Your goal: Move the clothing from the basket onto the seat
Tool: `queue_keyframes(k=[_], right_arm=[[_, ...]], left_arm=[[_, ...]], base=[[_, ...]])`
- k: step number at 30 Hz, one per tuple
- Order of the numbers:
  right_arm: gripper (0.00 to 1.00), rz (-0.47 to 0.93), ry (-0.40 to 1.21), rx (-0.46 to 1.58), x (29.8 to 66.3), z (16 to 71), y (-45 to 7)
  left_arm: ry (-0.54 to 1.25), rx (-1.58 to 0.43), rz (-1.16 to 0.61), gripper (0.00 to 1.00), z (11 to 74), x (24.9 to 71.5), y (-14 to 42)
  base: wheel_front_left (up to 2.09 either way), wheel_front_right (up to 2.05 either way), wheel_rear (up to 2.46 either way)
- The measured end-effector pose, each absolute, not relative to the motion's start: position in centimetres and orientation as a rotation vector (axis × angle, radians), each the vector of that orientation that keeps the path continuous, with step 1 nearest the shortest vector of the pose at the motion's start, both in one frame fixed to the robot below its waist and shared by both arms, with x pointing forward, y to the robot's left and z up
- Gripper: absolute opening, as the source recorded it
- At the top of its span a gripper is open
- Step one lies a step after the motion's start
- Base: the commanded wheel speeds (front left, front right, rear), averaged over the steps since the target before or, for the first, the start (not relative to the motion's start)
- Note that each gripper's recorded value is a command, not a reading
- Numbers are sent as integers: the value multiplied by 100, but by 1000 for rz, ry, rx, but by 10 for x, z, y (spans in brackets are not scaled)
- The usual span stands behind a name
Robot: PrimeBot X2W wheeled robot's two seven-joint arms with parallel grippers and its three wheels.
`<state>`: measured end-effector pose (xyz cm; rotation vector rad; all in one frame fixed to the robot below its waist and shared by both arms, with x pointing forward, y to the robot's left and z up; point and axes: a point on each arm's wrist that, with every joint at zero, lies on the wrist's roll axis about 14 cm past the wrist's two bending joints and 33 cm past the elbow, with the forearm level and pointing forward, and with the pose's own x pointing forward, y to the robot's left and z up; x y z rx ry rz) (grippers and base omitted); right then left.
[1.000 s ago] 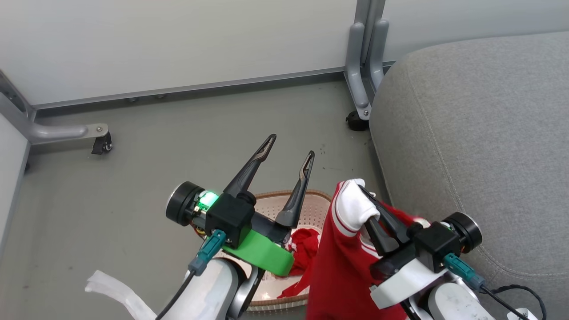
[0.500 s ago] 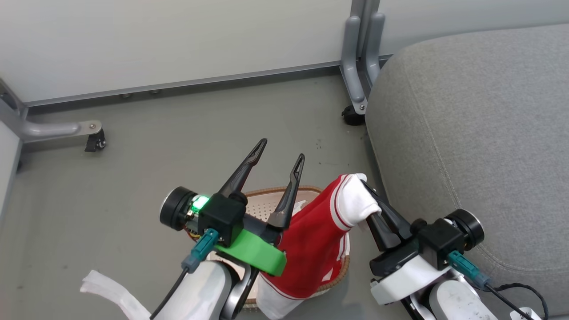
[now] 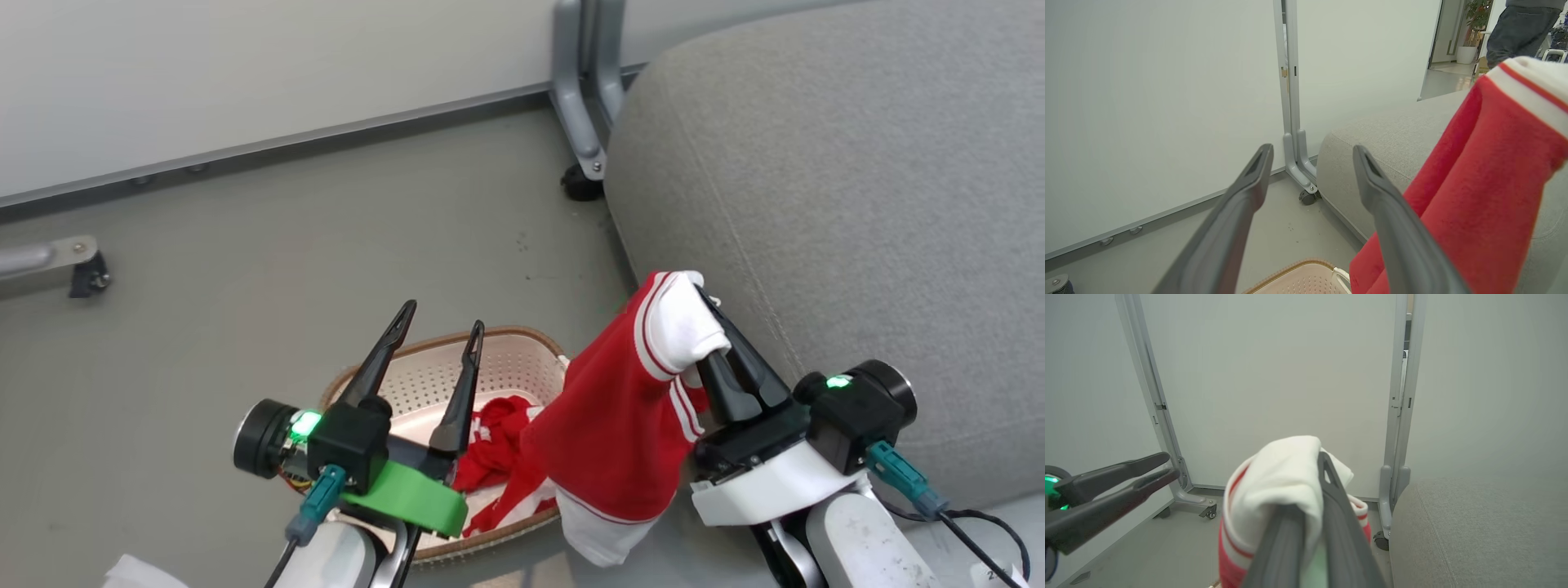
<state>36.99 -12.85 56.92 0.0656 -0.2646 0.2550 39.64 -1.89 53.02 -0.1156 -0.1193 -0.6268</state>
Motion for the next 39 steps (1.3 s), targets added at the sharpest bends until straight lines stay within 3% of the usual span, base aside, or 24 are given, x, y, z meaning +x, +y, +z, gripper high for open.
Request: queue_keyframes(k=[16, 26, 39], right_arm=[[0, 32, -254, 44, 357, 568, -189], [0, -74, -261, 37, 368, 573, -225], [0, -143, -711, -108, 434, 723, -296]], left_arm=[[-21, -122, -822, 100, 486, 390, -68], [-9, -148, -941, 100, 476, 404, -104], [31, -195, -1001, 100, 453, 425, -119]], base=[[0, 0, 0], [0, 0, 0], [0, 0, 0]])
